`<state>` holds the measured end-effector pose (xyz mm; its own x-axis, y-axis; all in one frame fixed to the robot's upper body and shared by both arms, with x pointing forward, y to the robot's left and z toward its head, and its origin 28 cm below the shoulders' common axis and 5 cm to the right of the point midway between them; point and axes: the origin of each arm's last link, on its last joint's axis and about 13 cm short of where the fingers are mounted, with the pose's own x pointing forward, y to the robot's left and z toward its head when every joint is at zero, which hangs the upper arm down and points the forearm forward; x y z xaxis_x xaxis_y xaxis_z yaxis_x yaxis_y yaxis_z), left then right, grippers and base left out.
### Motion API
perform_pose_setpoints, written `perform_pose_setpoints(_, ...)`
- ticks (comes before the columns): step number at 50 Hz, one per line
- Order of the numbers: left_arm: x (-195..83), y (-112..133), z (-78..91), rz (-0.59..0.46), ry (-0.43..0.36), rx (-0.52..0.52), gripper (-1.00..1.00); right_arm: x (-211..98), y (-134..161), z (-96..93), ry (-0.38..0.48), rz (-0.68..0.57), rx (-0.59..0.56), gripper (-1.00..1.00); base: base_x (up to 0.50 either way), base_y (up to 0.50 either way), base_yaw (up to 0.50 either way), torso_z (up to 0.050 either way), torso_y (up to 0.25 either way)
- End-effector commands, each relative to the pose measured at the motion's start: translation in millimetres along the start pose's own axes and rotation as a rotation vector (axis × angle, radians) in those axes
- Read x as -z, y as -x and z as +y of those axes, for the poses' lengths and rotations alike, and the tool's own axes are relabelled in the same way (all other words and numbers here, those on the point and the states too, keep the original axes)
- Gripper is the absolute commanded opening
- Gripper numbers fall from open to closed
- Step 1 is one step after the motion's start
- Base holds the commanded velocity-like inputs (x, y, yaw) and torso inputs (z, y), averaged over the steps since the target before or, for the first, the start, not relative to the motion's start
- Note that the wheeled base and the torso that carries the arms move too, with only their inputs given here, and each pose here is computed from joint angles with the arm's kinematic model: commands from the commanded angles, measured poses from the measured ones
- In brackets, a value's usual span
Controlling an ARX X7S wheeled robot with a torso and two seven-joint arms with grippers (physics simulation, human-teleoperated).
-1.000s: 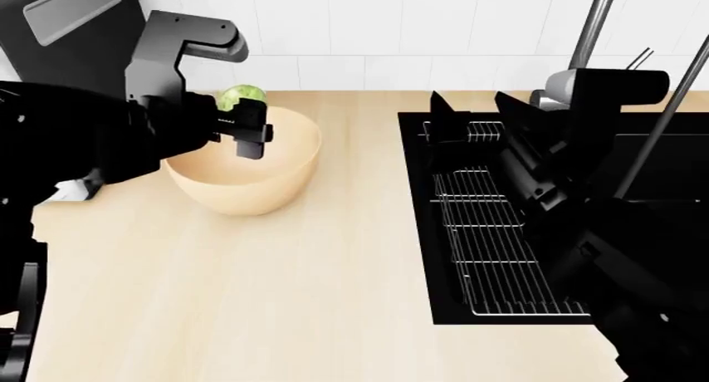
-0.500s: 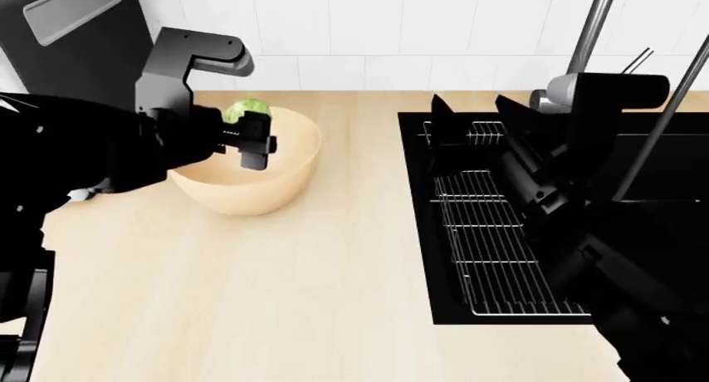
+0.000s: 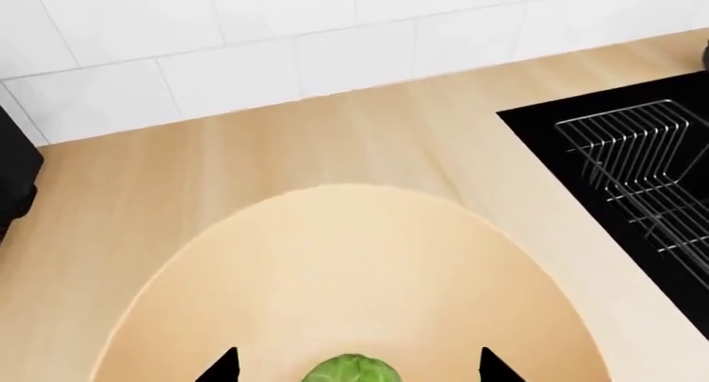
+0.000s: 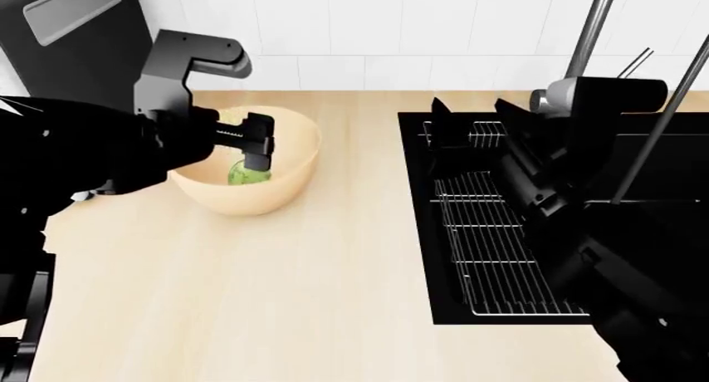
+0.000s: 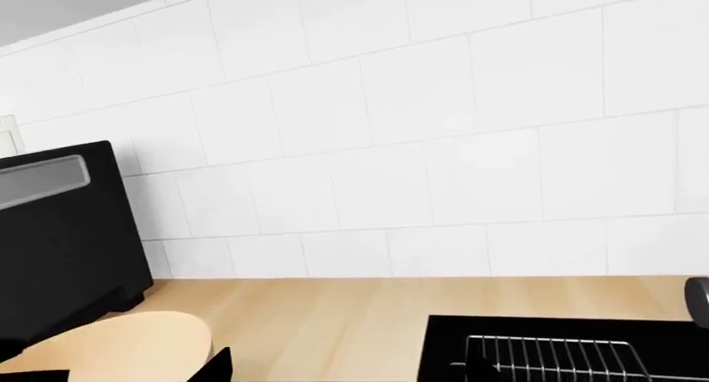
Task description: Pick the peachs and avocados from the sink and place them in one bowl. Place the brussel sprout in the other bowl. Then turn off the sink faucet.
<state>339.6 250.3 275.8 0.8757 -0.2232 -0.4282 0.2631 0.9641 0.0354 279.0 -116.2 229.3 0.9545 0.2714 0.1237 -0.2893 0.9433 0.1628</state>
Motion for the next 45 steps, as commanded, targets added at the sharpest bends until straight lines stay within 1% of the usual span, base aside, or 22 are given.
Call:
perform_pose_setpoints(1,-2,1,1.3,-0.021,-0.004,-0.019,1.0,1,1,-0.1,-0.003,0.001,0.0,1.0,0.0,0.0,0.0,0.0,0.0)
perform_pose_setpoints(14,-2,0,0.5,-0.031,-0.018,-0.02,1.0,3,1,-0.8,-0.006,0.003,0.0,1.0,0.0,0.0,0.0,0.0,0.0)
perform_pose_setpoints(16,-4,2,-0.2,-0.067,-0.028,-0.018,1.0,2,1,-0.8,-0.006,0.002,0.0,1.0,0.0,0.0,0.0,0.0,0.0)
perform_pose_setpoints(22,-11,13,-6.5,-0.279,-0.141,-0.024,1.0,-1,0,-0.5,0.001,0.0,0.003,1.0,0.0,0.0,0.0,0.0,0.0)
perform_pose_setpoints(25,-13,18,-9.3,-0.367,-0.148,-0.035,1.0,-3,0,0.4,0.004,0.001,0.002,1.0,0.0,0.0,0.0,0.0,0.0)
perform_pose_setpoints(30,-15,25,-14.6,-0.487,-0.166,-0.096,1.0,-5,1,0.9,0.015,0.001,0.003,1.0,0.0,0.0,0.0,0.0,0.0)
perform_pose_setpoints(34,-13,27,-18.4,-0.532,-0.171,-0.115,1.0,-6,2,0.8,0.015,-0.002,0.004,1.0,0.0,0.0,0.0,0.0,0.0)
perform_pose_setpoints(36,-11,26,-19.9,-0.563,-0.213,-0.175,1.0,-5,1,0.7,0.013,-0.002,0.004,1.0,0.0,0.0,0.0,0.0,0.0)
perform_pose_setpoints(37,-9,25,-21.6,-0.569,-0.213,-0.181,1.0,-4,1,0.7,0.012,-0.001,0.004,1.0,0.0,0.0,0.0,0.0,0.0)
perform_pose_setpoints(39,-5,24,-24.6,-0.588,-0.236,-0.208,1.0,-3,1,0.7,0.011,0.001,0.005,1.0,0.0,0.0,0.0,0.0,0.0)
perform_pose_setpoints(45,14,12,-33.7,-0.622,-0.279,-0.279,1.0,-4,0,1.5,0.02,-0.002,0.006,1.0,0.0,0.0,0.0,0.0,0.0)
